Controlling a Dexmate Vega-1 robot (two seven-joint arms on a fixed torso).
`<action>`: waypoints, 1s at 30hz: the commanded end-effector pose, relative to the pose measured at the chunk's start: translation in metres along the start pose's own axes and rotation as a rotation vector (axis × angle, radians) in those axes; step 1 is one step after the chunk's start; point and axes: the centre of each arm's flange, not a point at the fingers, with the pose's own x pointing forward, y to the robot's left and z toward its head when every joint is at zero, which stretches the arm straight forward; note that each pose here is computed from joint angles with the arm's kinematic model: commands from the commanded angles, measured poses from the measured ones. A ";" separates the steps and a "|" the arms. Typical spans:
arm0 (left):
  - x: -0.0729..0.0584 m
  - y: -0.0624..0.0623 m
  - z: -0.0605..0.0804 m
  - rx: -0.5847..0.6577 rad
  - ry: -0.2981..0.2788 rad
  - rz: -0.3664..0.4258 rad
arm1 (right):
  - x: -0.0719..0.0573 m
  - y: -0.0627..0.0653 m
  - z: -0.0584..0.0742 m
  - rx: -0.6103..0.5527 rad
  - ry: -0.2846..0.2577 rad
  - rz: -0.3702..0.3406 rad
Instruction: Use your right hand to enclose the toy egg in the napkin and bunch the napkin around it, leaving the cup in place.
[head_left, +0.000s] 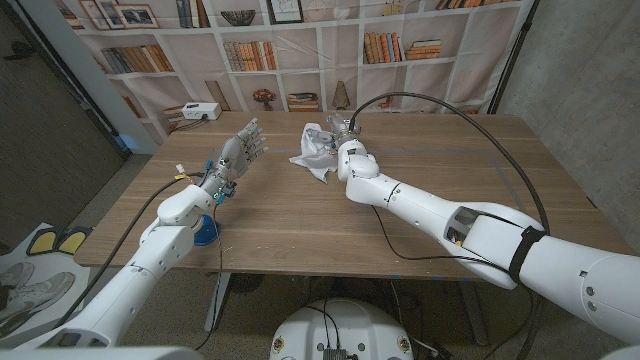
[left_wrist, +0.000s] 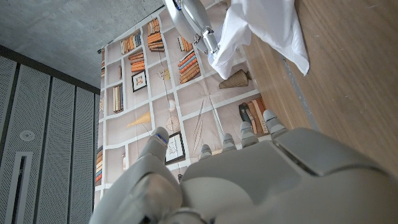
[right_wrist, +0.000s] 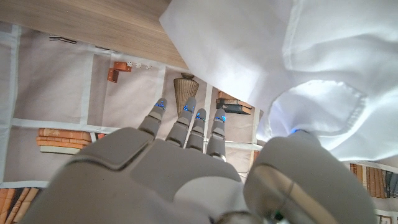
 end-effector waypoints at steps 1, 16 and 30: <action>-0.003 0.002 -0.001 -0.005 -0.005 0.004 | 0.005 -0.002 0.001 0.024 0.052 0.100; -0.005 0.003 -0.001 -0.011 -0.010 -0.002 | -0.009 0.002 0.035 -0.473 0.018 -0.104; -0.005 0.003 -0.003 -0.014 -0.011 -0.007 | -0.008 -0.020 0.019 -0.251 -0.146 0.007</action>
